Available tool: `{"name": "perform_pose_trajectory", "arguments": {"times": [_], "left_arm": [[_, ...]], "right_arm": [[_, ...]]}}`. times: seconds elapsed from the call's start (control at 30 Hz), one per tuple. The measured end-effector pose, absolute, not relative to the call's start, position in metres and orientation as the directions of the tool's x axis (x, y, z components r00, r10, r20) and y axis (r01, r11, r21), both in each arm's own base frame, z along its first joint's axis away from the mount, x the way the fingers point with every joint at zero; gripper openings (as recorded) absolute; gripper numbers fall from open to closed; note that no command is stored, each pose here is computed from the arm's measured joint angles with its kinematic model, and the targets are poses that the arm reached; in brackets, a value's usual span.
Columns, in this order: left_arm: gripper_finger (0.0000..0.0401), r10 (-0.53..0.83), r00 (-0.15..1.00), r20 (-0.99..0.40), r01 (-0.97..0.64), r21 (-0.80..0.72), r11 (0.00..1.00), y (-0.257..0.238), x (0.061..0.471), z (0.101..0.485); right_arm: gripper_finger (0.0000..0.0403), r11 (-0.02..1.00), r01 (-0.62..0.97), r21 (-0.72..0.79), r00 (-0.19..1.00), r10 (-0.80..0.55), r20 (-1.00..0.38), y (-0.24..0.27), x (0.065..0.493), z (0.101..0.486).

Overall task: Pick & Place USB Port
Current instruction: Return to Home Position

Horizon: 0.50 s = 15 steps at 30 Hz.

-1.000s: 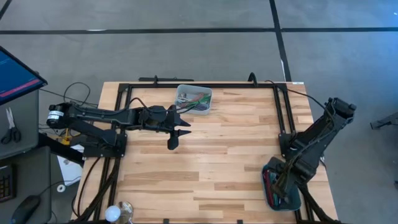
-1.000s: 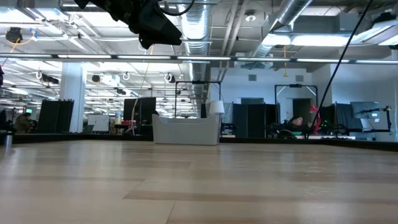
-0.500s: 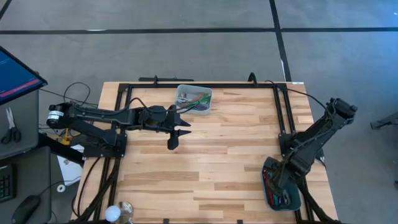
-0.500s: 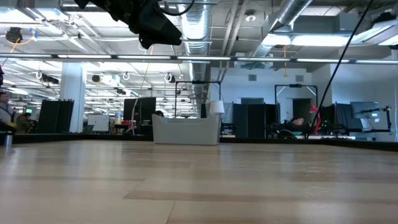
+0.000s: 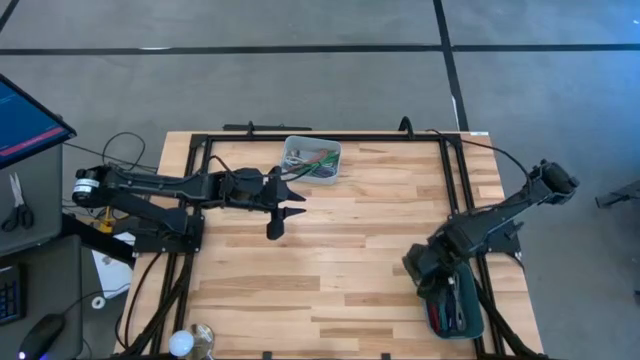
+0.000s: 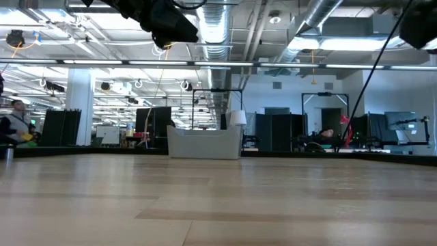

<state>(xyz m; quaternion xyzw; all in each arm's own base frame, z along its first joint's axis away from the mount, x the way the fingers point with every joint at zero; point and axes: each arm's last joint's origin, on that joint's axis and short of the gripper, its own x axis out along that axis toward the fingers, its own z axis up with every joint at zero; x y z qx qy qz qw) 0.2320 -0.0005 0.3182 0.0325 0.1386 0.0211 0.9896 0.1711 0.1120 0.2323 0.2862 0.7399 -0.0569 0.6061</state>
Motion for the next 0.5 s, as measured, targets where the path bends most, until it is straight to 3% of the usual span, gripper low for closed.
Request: {"name": "perform_pose_trajectory", "arguments": {"times": [0.2, 0.5], "left_arm": [[0.0136, 0.05, 0.978, -0.204, -0.037, 0.066, 0.997, 0.0, 0.216, 0.333], [0.0136, 0.023, 0.997, -0.079, -0.019, 0.049, 0.999, -0.005, 0.185, 0.356]], "right_arm": [[0.0104, 0.839, 0.424, 0.341, 0.042, 0.357, -0.933, 0.091, 0.194, 0.255], [0.0098, 0.959, 0.189, 0.211, 0.375, 0.128, -0.918, 0.077, 0.217, 0.315]]}}
